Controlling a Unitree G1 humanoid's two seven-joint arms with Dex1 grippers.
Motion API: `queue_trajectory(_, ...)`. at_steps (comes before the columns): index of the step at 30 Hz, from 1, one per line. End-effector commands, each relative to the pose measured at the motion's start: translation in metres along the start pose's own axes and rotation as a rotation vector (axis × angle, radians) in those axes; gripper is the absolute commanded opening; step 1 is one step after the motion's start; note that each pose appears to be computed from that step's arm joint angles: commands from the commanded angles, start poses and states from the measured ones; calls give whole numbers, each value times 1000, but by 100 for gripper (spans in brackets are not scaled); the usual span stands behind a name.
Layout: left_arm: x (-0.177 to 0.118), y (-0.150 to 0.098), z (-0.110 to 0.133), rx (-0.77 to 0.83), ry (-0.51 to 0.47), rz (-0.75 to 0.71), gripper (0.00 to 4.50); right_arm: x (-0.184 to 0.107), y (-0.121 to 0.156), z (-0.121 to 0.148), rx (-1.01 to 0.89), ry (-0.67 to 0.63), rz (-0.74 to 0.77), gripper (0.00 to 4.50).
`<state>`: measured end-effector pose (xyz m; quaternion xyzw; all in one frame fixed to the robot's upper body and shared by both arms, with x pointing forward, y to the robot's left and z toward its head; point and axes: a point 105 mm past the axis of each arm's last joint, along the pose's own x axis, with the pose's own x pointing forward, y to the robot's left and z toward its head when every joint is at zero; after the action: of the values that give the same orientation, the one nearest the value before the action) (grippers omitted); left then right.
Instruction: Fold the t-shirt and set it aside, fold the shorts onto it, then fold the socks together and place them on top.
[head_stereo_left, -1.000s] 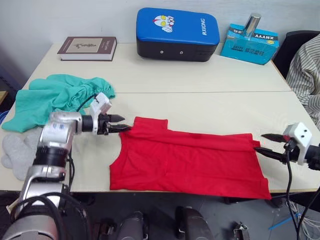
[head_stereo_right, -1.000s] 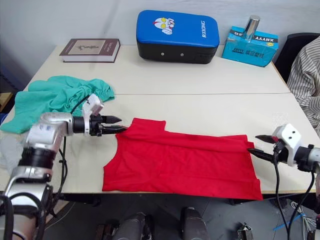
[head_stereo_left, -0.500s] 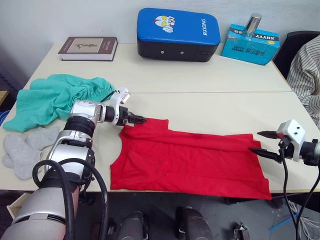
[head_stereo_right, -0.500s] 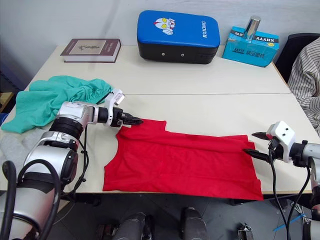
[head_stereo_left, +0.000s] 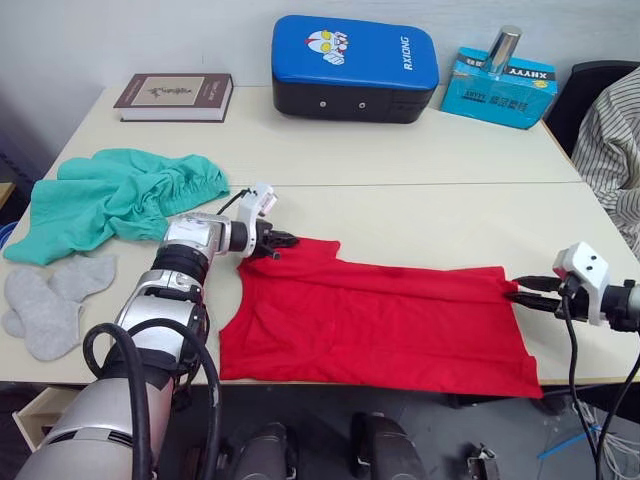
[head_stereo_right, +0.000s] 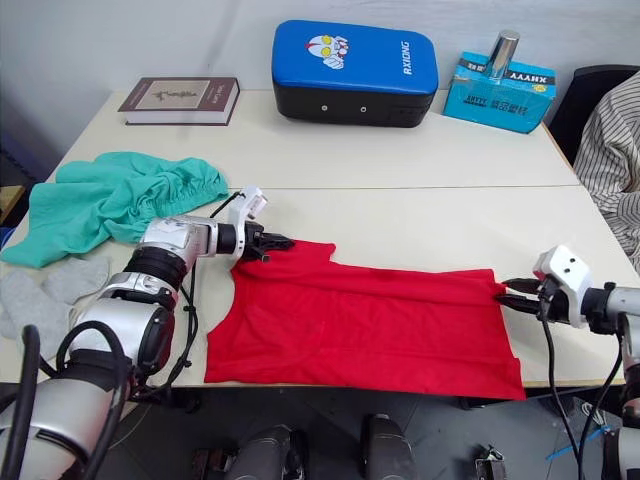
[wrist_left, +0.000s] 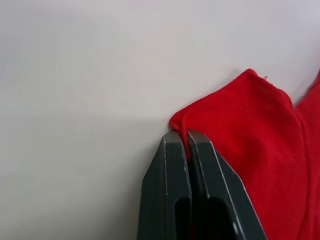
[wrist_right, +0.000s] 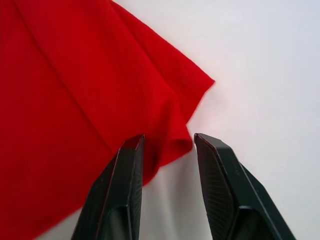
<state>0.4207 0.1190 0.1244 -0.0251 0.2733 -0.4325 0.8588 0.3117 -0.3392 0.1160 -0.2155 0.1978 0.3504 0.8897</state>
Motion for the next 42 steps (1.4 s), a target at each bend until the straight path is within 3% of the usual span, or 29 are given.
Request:
queue_trajectory(1, -1, 0, 3, 11, -34, -4, 3, -8, -8, 6, -8, -6, -30, 174)
queue_trajectory(12, -3, -5, 12, 92, -127, -49, 3, -8, -9, 14, -11, -38, -29, 174)
queue_trajectory(15, -2, -5, 10, 90, -124, -47, 0, -8, -8, 13, -2, -42, -24, 119)
queue_trajectory(18, -2, -4, 9, 93, -127, -45, 0, -7, -7, 13, -4, -42, -16, 19)
queue_trajectory(19, -2, -4, 9, 93, -128, -45, 0, -7, -7, 14, -7, -50, -21, 4)
queue_trajectory(26, -8, -4, 9, 130, -139, -60, 0, -13, -6, 23, -42, -83, -24, 4)
queue_trajectory(29, -19, -7, 24, 238, -230, -71, 0, -16, -5, 31, -105, -112, -33, 4)
queue_trajectory(33, -34, -13, 24, 374, -299, -111, 0, -24, -4, 33, -152, -141, -67, 4)
queue_trajectory(38, -61, -24, 32, 560, -466, -131, 0, -25, 9, 27, -238, -162, -79, 4)
queue_trajectory(42, -72, -30, 13, 722, -458, -151, 0, -25, 16, 23, -310, -186, -114, 4)
